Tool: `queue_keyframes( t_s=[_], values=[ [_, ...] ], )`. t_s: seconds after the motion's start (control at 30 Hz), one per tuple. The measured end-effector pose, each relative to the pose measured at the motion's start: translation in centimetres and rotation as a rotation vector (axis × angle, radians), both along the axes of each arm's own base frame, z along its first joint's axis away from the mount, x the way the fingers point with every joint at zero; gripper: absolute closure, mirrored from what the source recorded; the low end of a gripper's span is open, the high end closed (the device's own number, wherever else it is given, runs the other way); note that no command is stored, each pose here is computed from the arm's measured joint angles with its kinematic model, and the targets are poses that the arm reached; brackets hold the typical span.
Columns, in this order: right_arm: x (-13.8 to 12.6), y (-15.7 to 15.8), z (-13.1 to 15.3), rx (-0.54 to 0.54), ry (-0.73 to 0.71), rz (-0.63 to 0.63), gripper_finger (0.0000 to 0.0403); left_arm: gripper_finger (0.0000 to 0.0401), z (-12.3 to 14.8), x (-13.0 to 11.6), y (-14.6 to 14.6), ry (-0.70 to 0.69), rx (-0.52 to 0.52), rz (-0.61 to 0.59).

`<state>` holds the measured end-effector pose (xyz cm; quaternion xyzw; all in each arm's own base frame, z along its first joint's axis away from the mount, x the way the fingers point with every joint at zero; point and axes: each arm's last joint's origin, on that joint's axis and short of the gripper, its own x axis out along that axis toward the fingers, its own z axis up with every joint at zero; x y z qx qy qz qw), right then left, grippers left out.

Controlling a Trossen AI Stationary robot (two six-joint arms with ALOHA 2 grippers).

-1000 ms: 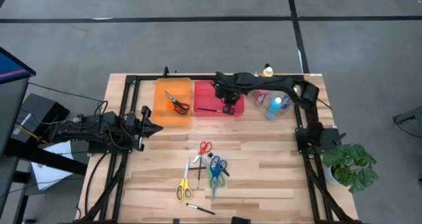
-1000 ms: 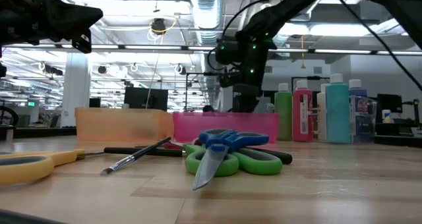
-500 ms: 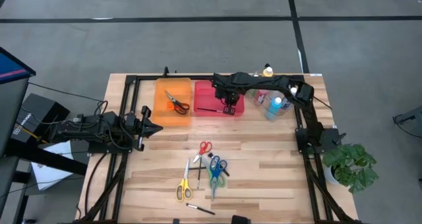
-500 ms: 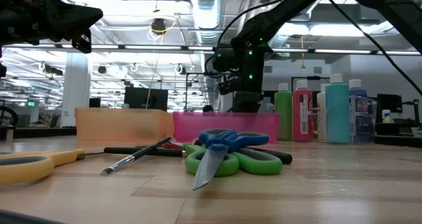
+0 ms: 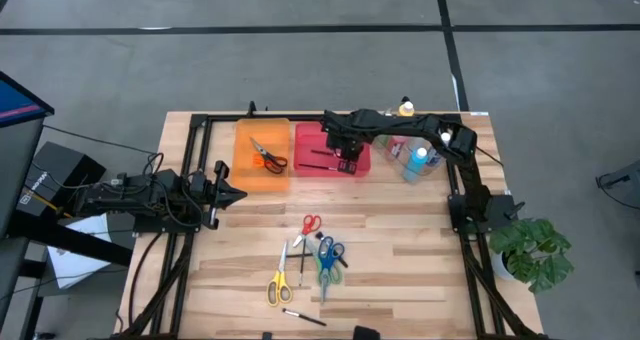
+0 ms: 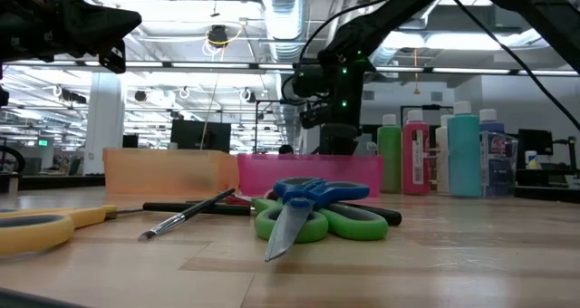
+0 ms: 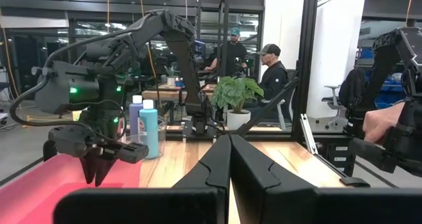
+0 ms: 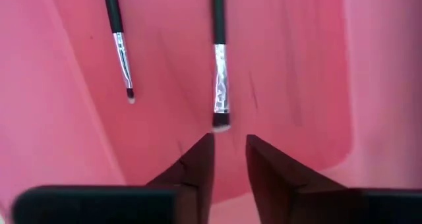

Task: Pick & Place Paint Supplies
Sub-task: Put the black paintbrush into the pink bin

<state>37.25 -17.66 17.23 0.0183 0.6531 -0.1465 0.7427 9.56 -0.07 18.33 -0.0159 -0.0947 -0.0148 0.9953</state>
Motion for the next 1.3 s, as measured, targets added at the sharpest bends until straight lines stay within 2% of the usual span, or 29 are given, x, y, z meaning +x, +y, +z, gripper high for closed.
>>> queue_keyframes(
  t_s=[0.1,0.23,0.4,0.57,0.73,0.83,1.0,1.17,1.3],
  values=[
    [-0.3,0.1,0.7,0.016,0.025,-0.022,0.0279,0.0399,0.0,0.0,0.0,0.000,0.000,0.000],
    [-0.1,0.6,3.1,0.039,0.051,-0.063,0.0222,0.0399,0.0,0.0,0.0,0.000,0.000,0.000],
    [0.8,3.0,6.4,0.056,0.073,-0.082,0.0181,0.0399,0.0,0.0,0.0,0.000,0.000,0.000],
    [1.9,7.3,8.8,0.060,0.072,-0.052,0.0176,0.0399,0.0,0.0,0.0,0.000,0.000,0.000],
    [2.8,13.1,8.9,0.097,0.088,0.070,0.0181,0.0399,0.0,0.0,0.0,0.000,0.000,0.000],
    [3.3,17.1,8.9,0.133,0.066,0.148,0.0185,0.0399,0.0,0.0,0.0,0.000,0.000,0.000],
    [3.5,23.5,8.4,0.132,0.011,0.281,0.0189,0.0399,0.0,0.0,0.0,0.000,0.000,0.000],
    [3.9,29.0,8.5,0.144,-0.141,0.405,0.0194,0.0399,0.0,0.0,0.0,0.000,0.000,0.000],
    [5.0,32.4,9.4,0.165,-0.358,0.499,0.0199,0.0399,0.0,0.0,0.0,0.000,0.000,0.000]
  ],
)
